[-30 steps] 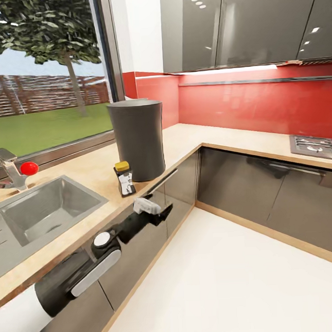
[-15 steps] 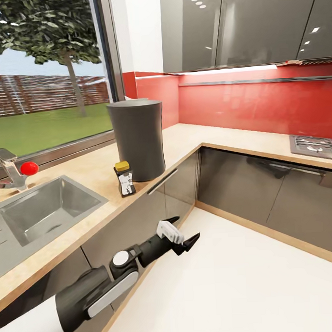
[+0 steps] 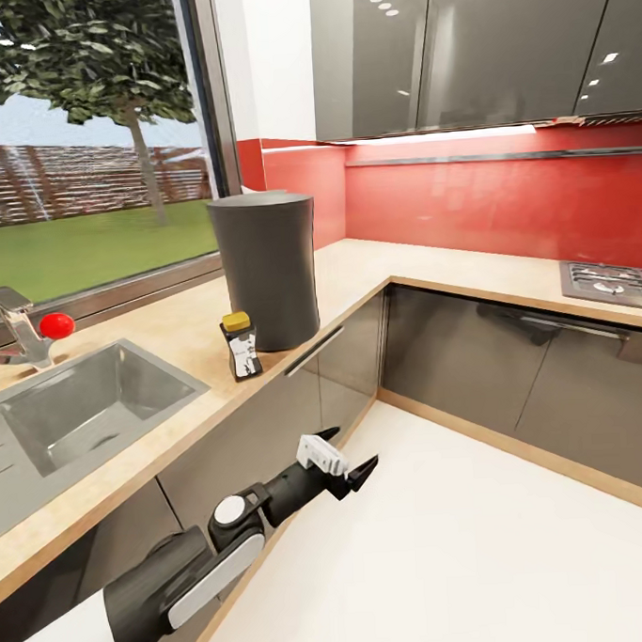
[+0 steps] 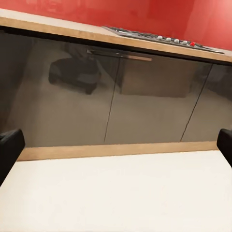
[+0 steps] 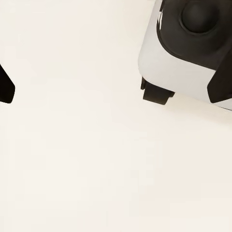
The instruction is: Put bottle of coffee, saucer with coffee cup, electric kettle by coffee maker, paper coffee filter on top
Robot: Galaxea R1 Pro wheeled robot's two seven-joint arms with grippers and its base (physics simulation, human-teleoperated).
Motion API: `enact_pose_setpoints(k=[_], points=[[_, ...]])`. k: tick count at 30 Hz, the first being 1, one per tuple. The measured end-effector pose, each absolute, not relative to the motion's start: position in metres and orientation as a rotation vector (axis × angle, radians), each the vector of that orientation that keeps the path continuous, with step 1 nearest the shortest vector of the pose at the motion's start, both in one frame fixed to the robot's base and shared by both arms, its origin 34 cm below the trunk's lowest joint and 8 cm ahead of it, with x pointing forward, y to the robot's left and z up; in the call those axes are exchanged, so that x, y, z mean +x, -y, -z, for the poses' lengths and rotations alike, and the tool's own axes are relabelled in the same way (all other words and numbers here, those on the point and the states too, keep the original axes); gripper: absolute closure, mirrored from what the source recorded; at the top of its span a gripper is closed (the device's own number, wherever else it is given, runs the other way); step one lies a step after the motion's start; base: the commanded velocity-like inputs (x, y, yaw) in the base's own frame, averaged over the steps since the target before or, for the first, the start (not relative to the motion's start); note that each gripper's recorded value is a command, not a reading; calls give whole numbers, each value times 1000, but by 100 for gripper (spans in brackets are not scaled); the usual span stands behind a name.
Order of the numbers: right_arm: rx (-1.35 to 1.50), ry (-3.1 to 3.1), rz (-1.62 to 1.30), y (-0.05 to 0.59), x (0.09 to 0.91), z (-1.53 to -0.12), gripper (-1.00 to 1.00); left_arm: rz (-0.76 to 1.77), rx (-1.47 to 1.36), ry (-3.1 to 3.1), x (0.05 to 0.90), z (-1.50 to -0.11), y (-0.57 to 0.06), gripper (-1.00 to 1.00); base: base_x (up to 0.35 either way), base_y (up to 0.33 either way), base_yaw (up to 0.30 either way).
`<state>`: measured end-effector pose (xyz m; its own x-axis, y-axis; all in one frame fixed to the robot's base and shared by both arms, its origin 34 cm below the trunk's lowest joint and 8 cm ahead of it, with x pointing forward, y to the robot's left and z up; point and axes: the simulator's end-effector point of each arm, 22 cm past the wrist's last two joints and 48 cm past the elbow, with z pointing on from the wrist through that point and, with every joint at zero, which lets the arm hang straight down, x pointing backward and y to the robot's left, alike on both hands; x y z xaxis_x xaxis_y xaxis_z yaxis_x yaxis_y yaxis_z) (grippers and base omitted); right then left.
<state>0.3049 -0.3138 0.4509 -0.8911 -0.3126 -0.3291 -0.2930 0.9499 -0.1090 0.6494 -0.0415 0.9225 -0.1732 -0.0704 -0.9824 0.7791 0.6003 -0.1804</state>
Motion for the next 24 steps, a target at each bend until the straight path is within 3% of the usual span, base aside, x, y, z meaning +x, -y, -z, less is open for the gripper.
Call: enact_pose_setpoints(k=[12, 24], points=[[-431, -2692, 99, 313, 337, -458, -100, 781, 678, -1735, 623, -840, 34, -100, 0, 0, 0], [-432, -2692, 99, 313, 337, -458, -100, 744, 643, -1882, 582, -760, -20, -100, 0, 0, 0]])
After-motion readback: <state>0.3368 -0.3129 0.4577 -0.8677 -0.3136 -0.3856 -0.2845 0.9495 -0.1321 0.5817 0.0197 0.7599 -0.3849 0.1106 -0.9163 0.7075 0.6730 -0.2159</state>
